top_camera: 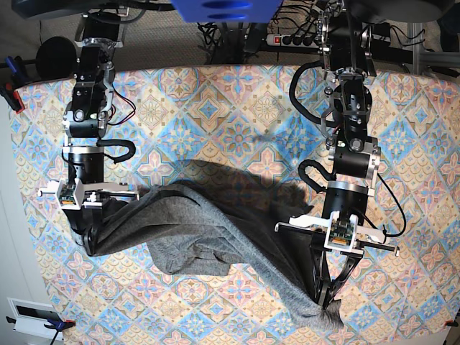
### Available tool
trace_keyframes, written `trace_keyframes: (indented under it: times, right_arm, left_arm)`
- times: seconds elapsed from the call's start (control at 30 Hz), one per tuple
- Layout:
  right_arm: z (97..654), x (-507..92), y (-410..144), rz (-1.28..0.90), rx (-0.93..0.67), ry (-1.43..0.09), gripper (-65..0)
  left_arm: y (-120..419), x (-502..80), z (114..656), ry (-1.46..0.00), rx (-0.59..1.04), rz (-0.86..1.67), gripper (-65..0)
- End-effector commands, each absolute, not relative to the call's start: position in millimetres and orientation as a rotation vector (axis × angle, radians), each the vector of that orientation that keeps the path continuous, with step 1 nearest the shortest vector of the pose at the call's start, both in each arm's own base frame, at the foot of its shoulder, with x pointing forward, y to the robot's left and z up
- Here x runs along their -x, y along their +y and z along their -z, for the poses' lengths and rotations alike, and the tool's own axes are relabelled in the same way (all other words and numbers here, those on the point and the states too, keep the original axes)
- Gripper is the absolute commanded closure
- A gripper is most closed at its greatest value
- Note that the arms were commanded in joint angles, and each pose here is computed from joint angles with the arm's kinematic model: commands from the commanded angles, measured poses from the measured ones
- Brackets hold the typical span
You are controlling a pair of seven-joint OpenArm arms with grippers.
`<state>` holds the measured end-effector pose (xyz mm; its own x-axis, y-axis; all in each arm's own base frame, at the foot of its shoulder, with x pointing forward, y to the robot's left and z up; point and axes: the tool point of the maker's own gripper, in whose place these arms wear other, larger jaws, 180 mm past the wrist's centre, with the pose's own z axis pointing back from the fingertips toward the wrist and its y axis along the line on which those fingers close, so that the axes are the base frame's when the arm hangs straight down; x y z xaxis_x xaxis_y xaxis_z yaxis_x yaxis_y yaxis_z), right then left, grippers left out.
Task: Layout the t-shirt on the table in an organized manner, then fold the t-shirt properly
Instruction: 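Lift the shirt with both grippers and stretch it between them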
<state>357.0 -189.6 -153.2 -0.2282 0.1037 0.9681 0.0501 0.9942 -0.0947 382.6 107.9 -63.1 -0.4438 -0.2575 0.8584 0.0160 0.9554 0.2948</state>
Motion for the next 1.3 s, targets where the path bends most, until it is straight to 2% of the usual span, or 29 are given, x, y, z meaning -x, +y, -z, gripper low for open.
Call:
trace_keyframes:
  times: [0.0, 0.9, 1.27]
  right_arm:
    - [134.0, -355.0, -190.5, -0.054, 0.124, -1.870, 0.0]
    - [134.6, -355.7, -187.9, -0.058, 0.117, -1.869, 0.0]
    - [119.9, -351.7, -193.4, -0.103, 0.151, -1.932, 0.0]
  left_arm:
    - [106.1, -375.6, 43.5, -2.090, -0.169, 0.309, 0.0]
    - [101.1, -373.0, 40.5, -2.116, -0.061, 0.243, 0.0]
    - [101.9, -366.8, 73.7, -2.028, -0.052, 0.244, 0.0]
